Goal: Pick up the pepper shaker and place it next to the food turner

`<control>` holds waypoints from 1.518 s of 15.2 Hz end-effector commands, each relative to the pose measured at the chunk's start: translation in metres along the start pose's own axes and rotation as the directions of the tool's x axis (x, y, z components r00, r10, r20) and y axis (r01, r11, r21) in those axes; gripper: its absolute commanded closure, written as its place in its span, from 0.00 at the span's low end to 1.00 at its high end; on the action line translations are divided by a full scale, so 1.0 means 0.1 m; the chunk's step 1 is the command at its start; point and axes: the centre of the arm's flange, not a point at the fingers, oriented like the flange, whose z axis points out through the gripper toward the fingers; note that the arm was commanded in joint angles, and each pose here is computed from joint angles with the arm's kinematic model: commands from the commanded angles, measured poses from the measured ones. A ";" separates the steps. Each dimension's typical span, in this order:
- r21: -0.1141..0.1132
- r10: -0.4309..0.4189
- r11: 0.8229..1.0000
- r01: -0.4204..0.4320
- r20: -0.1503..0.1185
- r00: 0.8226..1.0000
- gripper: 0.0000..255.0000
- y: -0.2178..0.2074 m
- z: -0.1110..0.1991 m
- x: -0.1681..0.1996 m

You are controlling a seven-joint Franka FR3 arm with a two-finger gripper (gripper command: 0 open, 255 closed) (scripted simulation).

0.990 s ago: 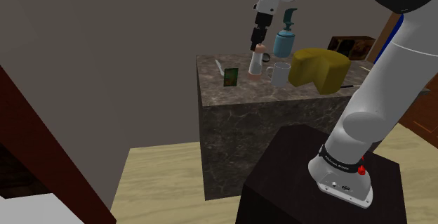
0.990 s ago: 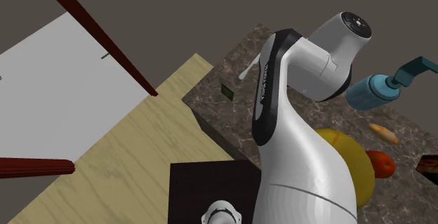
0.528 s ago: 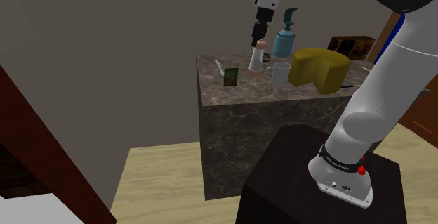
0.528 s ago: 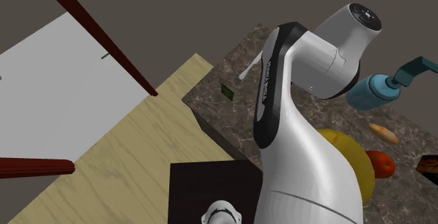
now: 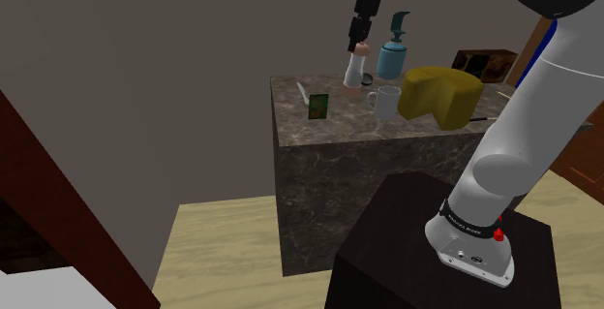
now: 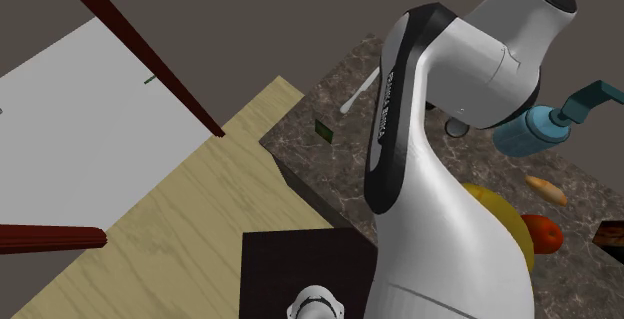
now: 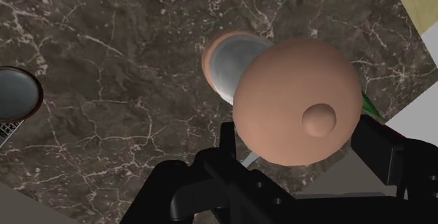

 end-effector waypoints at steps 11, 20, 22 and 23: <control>0.000 0.000 1.000 0.000 0.000 1.000 1.00 -0.11 -0.62 0.05; 0.000 0.000 1.000 0.000 0.000 1.000 1.00 -0.20 -1.09 0.09; 0.000 0.000 1.000 0.000 0.000 1.000 1.00 -0.22 -1.19 0.10; 0.000 0.000 1.000 0.000 0.000 1.000 1.00 -0.23 -1.24 0.10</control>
